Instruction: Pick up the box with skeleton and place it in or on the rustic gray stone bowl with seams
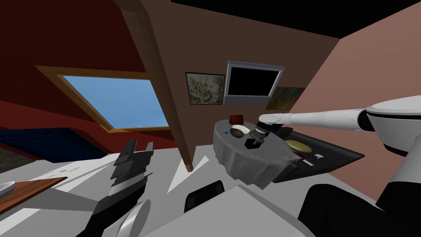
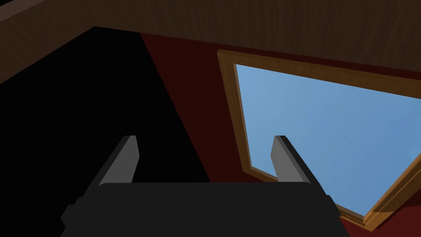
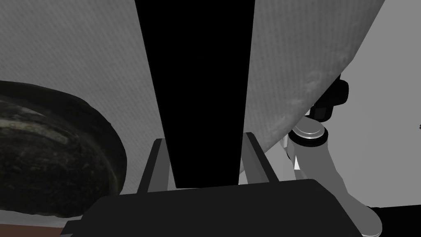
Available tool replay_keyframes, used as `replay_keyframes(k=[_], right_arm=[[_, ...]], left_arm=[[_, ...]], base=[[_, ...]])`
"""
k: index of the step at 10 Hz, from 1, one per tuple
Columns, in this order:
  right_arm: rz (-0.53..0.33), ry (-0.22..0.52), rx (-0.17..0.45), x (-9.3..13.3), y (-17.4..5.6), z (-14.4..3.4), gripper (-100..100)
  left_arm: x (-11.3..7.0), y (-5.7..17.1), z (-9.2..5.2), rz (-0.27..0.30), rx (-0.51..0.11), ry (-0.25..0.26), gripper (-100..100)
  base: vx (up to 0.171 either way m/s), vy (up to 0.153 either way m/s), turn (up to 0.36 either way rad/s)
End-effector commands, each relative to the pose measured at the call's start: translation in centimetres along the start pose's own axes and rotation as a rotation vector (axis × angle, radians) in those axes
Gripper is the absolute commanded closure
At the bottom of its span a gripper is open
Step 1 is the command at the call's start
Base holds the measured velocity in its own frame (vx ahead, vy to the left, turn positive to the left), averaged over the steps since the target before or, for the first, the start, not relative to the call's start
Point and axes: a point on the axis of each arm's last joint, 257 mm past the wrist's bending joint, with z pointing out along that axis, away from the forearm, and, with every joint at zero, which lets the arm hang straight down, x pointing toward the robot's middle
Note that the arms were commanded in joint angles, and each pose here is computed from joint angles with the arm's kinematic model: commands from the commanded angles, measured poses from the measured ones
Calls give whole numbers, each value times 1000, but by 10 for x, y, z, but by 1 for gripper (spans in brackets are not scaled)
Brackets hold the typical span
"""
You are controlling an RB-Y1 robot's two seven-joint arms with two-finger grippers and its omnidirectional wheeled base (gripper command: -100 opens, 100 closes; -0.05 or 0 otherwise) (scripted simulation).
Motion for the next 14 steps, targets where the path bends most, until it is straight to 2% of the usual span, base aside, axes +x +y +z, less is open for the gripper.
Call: replay_keyframes(k=[1, 2, 4, 5, 6, 7, 8, 9, 10, 11, 12, 14], right_arm=[[53, -3, -3, 7, 1, -1, 100], [53, -3, -3, 7, 1, -1, 100], [158, 4, 5, 22, 0, -7, 100], [176, -2, -10, 24, 7, -3, 100], [227, 11, -6, 34, 7, -6, 100], [238, 2, -10, 33, 10, -5, 100], [291, 1, 6, 39, 6, -10, 100], [300, 7, -7, 42, 12, -8, 100], [355, 14, 4, 52, 11, -13, 100], [361, 15, 0, 53, 13, -11, 100], [411, 15, 22, 59, 8, -19, 100], [421, 23, 9, 63, 15, -16, 100]], left_arm=[[0, 0, 0, 0, 0, 0, 0], [0, 0, 0, 0, 0, 0, 0], [0, 0, 0, 0, 0, 0, 0], [0, 0, 0, 0, 0, 0, 0], [0, 0, 0, 0, 0, 0, 0], [0, 0, 0, 0, 0, 0, 0], [0, 0, 0, 0, 0, 0, 0], [0, 0, 0, 0, 0, 0, 0], [0, 0, 0, 0, 0, 0, 0], [0, 0, 0, 0, 0, 0, 0], [0, 0, 0, 0, 0, 0, 0], [0, 0, 0, 0, 0, 0, 0]], base=[[-121, -83, 354], [-148, -88, 369], [-237, -95, 424], [-199, -80, 369], [-180, -87, 455], [-128, -80, 209], [-149, -52, 283], [-140, -30, 242], [-173, -6, 357], [-146, -22, 260], [-184, -52, 298], [-106, -21, 165]])
